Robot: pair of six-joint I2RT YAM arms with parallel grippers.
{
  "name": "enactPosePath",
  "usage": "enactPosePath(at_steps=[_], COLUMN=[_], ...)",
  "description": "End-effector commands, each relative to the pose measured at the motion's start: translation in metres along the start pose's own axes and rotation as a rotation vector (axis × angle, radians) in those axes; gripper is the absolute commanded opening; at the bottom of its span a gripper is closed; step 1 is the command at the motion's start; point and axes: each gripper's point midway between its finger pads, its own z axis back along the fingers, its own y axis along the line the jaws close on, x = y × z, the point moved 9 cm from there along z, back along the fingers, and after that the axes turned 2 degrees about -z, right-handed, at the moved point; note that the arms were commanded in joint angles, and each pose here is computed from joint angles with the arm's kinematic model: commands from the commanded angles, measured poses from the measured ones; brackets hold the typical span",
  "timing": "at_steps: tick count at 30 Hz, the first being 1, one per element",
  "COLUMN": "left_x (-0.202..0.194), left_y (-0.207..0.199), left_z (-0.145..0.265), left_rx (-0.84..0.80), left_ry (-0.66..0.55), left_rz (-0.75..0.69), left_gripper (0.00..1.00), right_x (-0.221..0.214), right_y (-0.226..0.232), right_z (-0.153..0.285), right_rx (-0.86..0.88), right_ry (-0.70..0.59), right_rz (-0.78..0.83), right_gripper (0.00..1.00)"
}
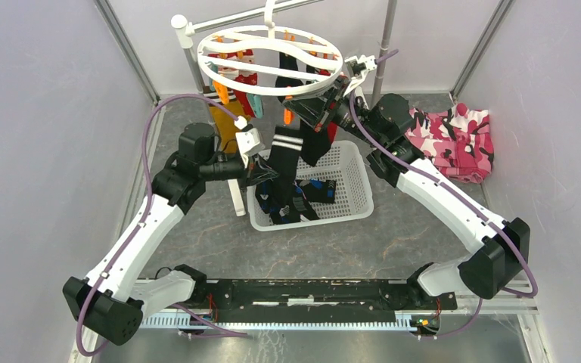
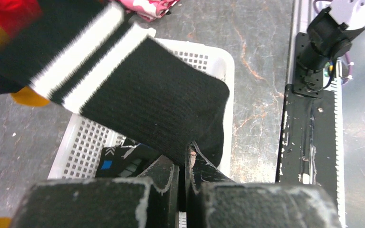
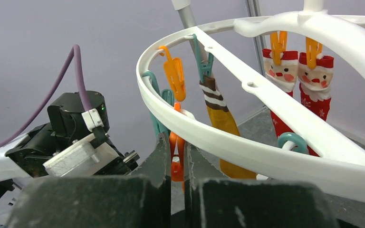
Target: Remove the socks clipped to the hanger
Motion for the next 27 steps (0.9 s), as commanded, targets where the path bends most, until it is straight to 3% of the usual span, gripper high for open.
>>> enactPosePath(at_steps=[1,3,4,5,6,7,9,11,13,16,22,27], left_x=[-0.004,-0.01,-0.014,-0.017,-0.019,-0.019,-0.017,-0.012,-0.008,-0.003,0.006,0.012], left_y=[0.008,0.011,0.013,0.016,0.018,0.02,0.025,0.028,0.03,0.029,0.032,0.034], left_z=[-0.001,-0.003,-0.005,-0.006,-0.007,-0.008,-0.008,-0.007,-0.006,-0.005,-0.004,-0.003], left_rx=[0.063,0.079,0.093,0.101,0.114,0.133,0.175,0.214,0.238,0.239,0.254,0.262], left_ry=[0.011,0.024,0.035,0.045,0.055,0.061,0.062,0.041,0.022,0.005,-0.02,-0.032], left_rz=[-0.025,-0.023,-0.021,-0.02,-0.018,-0.016,-0.011,-0.013,-0.014,-0.015,-0.033,-0.035], left_gripper=[0.02,0.06,0.16,0.35,0.48,0.54,0.65,0.86,0.99,1.0,1.0,1.0], right_x=[0.016,0.013,0.011,0.01,0.008,0.006,0.0,-0.008,-0.017,-0.029,-0.035,-0.026], right_y=[0.01,0.009,0.008,0.008,0.007,0.006,0.003,0.001,-0.003,-0.015,-0.068,-0.098], right_z=[-0.003,-0.002,-0.002,-0.003,-0.002,-0.002,0.003,0.013,0.028,0.054,0.113,0.099], right_rx=[0.03,0.029,0.028,0.028,0.028,0.026,0.001,-0.032,-0.085,-0.167,-0.413,-0.378], right_ry=[-0.059,-0.051,-0.045,-0.039,-0.026,-0.015,0.023,0.058,0.087,0.127,0.156,0.183], right_rz=[0.018,0.014,0.012,0.009,0.006,0.009,0.016,0.041,0.074,0.104,0.199,0.261], right_gripper=[0.0,0.0,0.0,0.02,0.08,0.18,0.54,0.7,0.79,0.87,0.91,0.91])
